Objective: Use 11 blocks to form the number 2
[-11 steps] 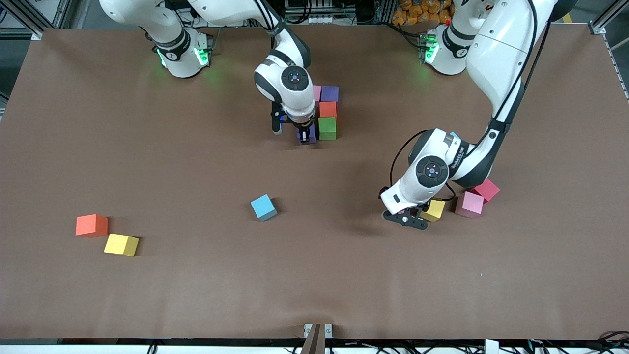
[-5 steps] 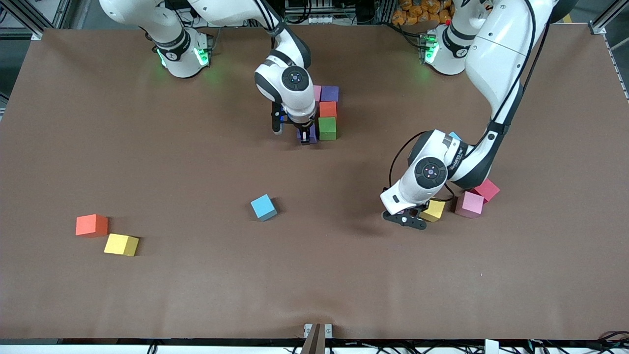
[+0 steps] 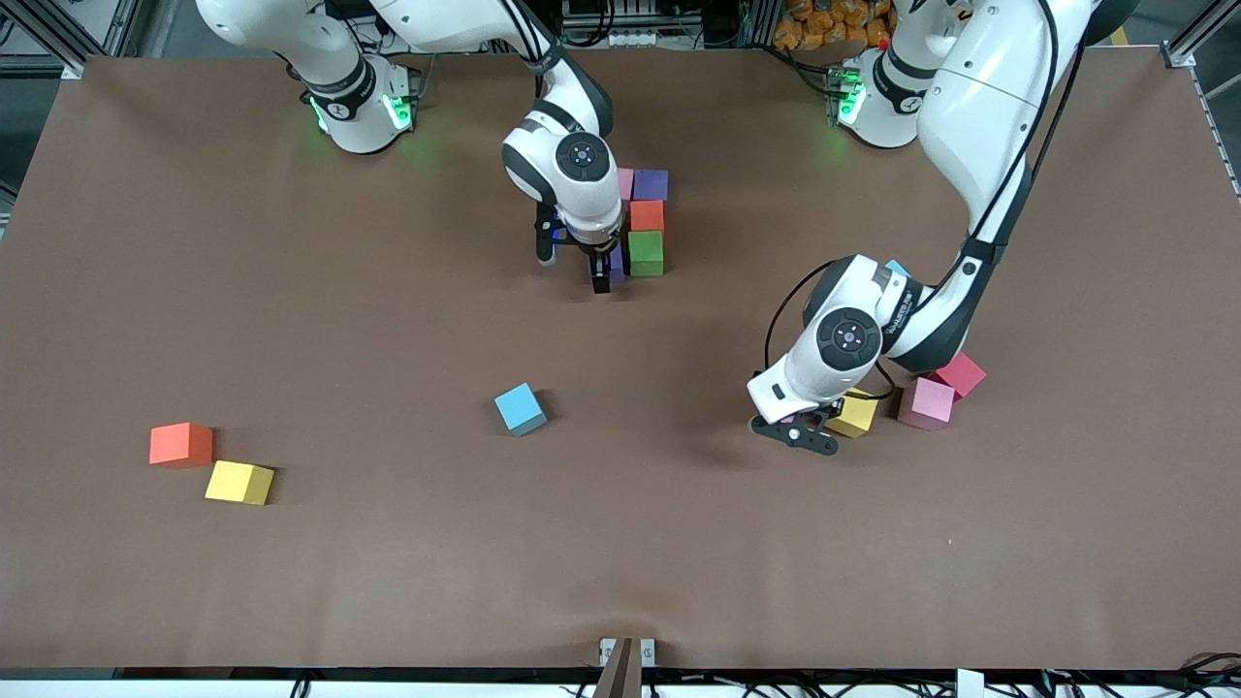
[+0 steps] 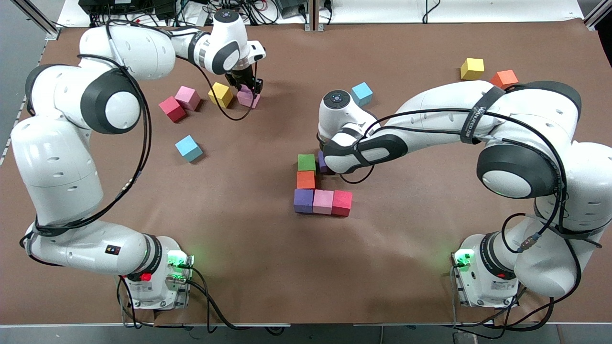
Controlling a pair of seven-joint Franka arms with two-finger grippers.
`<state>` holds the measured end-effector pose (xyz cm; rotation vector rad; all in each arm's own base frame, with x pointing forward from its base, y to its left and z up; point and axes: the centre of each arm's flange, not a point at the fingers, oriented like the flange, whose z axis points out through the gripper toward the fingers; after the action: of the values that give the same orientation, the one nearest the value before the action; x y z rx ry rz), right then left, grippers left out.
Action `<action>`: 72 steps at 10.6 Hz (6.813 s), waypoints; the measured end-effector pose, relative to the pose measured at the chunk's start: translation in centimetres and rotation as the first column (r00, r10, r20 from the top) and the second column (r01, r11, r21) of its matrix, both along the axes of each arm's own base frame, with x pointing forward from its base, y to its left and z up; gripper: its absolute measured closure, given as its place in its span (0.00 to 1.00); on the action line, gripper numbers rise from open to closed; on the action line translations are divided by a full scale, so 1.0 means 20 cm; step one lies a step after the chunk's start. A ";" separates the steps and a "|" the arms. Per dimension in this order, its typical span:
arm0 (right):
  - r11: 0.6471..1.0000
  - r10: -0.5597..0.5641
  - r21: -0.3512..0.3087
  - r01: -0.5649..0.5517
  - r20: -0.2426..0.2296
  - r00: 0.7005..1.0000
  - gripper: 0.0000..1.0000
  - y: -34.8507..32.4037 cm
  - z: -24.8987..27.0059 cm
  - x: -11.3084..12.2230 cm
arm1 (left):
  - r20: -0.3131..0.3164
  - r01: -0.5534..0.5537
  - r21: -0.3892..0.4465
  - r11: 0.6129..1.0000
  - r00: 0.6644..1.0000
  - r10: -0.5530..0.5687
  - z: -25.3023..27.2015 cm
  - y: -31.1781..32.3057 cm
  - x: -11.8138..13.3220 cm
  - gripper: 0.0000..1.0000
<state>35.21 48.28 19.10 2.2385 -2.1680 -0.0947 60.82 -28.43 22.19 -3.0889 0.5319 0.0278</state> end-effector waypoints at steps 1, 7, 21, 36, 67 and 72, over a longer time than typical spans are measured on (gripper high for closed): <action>1.000 0.001 0.002 -0.001 0.002 1.000 0.00 0.00 0.01 0.00 | 0.002 0.013 -0.006 1.000 1.000 -0.013 0.04 -0.04 -0.02 0.40; 0.996 0.083 -0.042 -0.083 -0.014 0.996 0.00 0.00 0.19 0.02 | 0.011 0.070 -0.009 0.997 0.997 -0.070 0.24 -0.21 -0.10 0.40; 0.688 0.725 -0.063 -0.723 0.123 0.678 0.00 -0.86 0.57 0.98 | 0.006 0.338 -0.056 0.939 0.941 -0.339 0.39 -1.03 -0.73 0.40; -0.085 0.995 -0.070 -0.994 0.048 -0.089 0.00 -1.66 0.60 1.31 | 0.077 0.648 -0.053 0.760 0.761 -0.644 0.27 -1.76 -1.30 0.41; -0.123 0.990 -0.069 -0.990 0.055 -0.127 0.00 -1.58 0.52 1.31 | 0.000 0.944 0.038 0.327 0.327 -0.945 0.01 -1.81 -1.46 0.41; -0.233 0.969 -0.103 -0.967 0.062 -0.240 0.00 -1.25 0.51 1.35 | -0.014 0.921 0.037 0.388 0.389 -0.921 -0.03 -1.81 -1.51 0.41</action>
<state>62.24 23.19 29.31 3.1209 0.4228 0.1226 30.53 -64.58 21.55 -2.2446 2.1175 0.0138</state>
